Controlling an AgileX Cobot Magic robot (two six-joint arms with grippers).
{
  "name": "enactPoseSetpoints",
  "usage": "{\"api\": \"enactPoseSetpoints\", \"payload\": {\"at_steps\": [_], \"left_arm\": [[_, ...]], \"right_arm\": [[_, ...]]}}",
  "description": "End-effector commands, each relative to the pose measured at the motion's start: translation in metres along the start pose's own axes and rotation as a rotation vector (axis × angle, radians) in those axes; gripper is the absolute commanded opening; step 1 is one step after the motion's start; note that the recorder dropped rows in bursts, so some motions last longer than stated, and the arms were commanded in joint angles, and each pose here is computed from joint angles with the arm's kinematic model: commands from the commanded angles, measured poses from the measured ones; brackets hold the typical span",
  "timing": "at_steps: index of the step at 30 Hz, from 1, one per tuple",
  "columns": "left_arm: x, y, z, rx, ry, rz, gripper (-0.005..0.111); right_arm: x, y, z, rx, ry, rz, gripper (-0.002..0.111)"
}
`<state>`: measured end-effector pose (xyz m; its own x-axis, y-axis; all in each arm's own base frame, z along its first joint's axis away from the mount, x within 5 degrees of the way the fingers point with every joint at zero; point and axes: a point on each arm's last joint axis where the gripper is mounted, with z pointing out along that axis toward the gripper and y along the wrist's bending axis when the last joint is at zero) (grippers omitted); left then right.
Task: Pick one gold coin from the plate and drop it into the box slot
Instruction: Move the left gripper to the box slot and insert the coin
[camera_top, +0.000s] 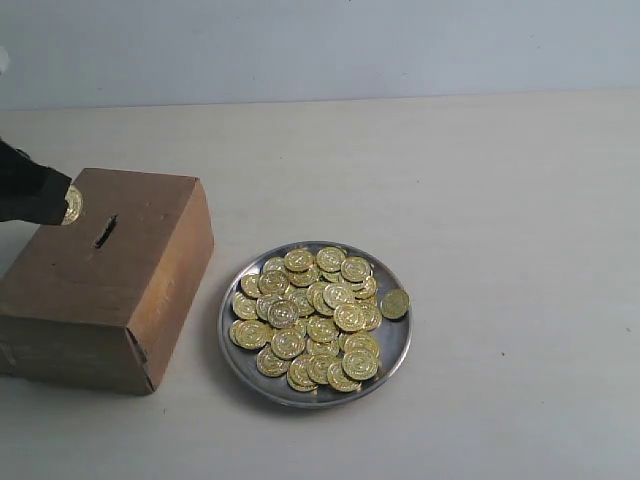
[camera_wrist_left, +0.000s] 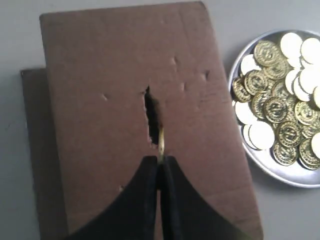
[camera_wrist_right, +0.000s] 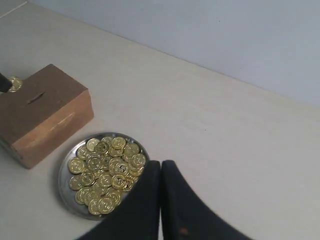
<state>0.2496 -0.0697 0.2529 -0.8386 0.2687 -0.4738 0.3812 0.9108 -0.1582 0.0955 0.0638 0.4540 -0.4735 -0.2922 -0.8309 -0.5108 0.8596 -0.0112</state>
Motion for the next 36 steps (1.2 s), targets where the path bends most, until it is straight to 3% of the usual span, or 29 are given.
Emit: {"api": "enactPoseSetpoints", "payload": {"at_steps": [1, 7, 14, 36], "left_arm": [[-0.006, 0.006, 0.015, -0.005, 0.08, -0.049, 0.0], [-0.006, 0.01, 0.032, 0.001, 0.129, -0.063, 0.0], [-0.012, 0.01, 0.037, 0.015, 0.071, -0.053, 0.0], [-0.013, 0.011, 0.044, 0.028, 0.076, -0.034, 0.0]], "right_arm": [[0.005, 0.001, -0.008, -0.023, 0.014, 0.024, 0.0], [0.016, 0.002, 0.008, -0.019, 0.074, 0.01, 0.0], [0.035, 0.006, 0.04, -0.025, 0.099, -0.006, 0.0], [0.036, 0.007, 0.041, -0.037, 0.101, 0.0, 0.0]]}}
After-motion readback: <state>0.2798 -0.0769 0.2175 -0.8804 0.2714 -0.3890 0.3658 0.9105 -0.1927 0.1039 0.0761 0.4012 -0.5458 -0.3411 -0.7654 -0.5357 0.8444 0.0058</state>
